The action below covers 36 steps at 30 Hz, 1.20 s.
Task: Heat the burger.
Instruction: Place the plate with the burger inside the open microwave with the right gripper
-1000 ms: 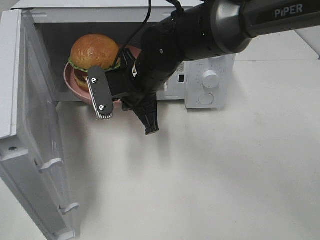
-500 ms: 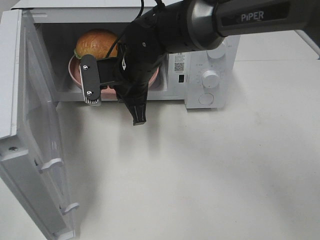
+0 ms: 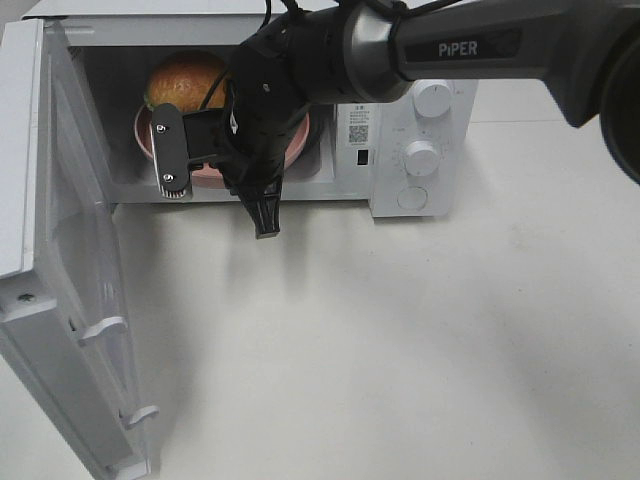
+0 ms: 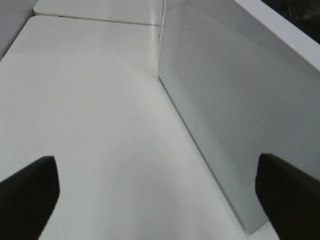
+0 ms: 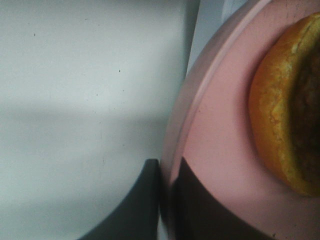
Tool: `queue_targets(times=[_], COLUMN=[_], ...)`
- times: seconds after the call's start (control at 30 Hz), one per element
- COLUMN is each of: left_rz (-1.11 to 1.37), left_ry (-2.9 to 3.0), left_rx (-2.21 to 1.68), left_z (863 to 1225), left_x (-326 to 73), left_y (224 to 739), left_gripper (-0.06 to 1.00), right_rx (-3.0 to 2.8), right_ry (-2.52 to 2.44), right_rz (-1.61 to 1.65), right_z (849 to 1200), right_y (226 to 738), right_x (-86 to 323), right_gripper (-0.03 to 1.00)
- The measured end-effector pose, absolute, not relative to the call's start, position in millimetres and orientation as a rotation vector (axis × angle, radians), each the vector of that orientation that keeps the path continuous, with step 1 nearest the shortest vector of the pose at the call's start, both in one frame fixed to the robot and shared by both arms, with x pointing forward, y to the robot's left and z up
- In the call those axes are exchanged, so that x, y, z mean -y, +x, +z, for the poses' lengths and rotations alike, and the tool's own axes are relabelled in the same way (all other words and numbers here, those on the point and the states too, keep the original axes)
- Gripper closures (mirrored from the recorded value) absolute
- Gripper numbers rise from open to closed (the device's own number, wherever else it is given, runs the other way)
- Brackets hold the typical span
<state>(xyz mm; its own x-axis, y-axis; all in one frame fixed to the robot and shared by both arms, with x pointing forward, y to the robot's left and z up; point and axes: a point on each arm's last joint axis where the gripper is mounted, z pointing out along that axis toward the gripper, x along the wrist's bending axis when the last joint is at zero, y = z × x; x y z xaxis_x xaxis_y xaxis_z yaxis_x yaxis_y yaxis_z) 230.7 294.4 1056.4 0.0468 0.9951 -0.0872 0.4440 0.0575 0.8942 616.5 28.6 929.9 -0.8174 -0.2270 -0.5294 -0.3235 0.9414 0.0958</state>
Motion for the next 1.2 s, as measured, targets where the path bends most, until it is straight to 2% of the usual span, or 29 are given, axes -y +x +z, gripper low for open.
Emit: queue_targets(times=[0.53,1.2], left_rz=[0.855,0.858], left_ry=[1.507,1.508], left_rx=[-1.518,-1.519], left_z=[1056,1056], left_x=[-295,-295], left_y=[231,231], left_gripper=[-0.04,-0.04], right_rx=[-2.504,-2.498], right_ry=[-0.386,-0.367], right_rz=[0.286,0.267], right_z=[922,911], right_y=[638,654], right_x=[-41,-30], right_gripper=[0.92,0.92])
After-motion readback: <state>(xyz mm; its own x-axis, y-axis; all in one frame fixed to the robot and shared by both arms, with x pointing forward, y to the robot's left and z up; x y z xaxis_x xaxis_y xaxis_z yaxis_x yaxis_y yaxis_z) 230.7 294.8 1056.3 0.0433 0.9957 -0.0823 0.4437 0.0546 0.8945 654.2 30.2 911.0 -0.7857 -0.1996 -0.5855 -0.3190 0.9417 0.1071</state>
